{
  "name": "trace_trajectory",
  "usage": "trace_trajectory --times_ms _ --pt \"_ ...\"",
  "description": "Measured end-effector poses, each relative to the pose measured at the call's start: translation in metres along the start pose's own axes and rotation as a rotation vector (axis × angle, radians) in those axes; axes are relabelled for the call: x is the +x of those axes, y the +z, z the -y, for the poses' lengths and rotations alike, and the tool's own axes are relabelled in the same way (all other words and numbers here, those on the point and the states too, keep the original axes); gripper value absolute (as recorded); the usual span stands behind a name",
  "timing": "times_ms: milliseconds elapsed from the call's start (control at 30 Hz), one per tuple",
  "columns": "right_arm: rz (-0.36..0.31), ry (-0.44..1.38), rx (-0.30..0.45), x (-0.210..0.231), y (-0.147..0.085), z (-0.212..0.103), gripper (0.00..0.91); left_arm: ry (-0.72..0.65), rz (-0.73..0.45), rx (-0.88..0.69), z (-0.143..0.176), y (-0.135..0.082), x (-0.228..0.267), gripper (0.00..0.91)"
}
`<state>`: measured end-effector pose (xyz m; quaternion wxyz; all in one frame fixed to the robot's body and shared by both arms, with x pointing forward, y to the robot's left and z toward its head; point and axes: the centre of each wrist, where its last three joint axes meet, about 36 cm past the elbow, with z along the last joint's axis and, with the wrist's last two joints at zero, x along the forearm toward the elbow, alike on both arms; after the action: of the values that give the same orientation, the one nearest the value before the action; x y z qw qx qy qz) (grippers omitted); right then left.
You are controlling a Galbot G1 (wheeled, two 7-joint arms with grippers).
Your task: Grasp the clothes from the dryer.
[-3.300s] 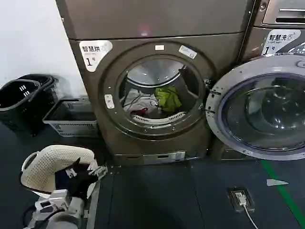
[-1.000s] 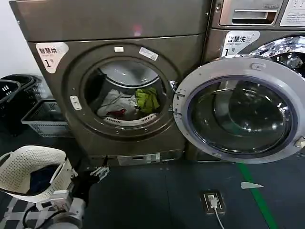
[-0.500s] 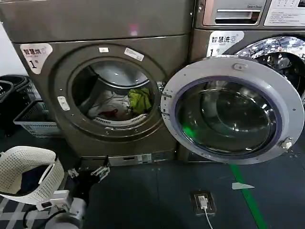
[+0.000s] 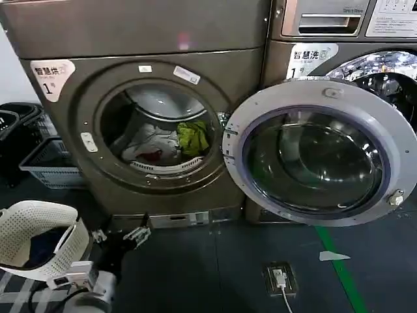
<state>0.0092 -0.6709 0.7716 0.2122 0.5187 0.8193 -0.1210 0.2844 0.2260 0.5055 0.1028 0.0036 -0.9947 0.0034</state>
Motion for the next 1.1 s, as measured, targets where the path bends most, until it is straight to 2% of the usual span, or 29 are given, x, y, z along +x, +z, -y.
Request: trace_trajectory --times_ms 1100 --pt "0.026 -0.027 -0.001 0.0052 -0.0037 -0.0014 0.907 0.006 0.014 0.009 -0.0010 -0.0036 -0.0009 0.907"
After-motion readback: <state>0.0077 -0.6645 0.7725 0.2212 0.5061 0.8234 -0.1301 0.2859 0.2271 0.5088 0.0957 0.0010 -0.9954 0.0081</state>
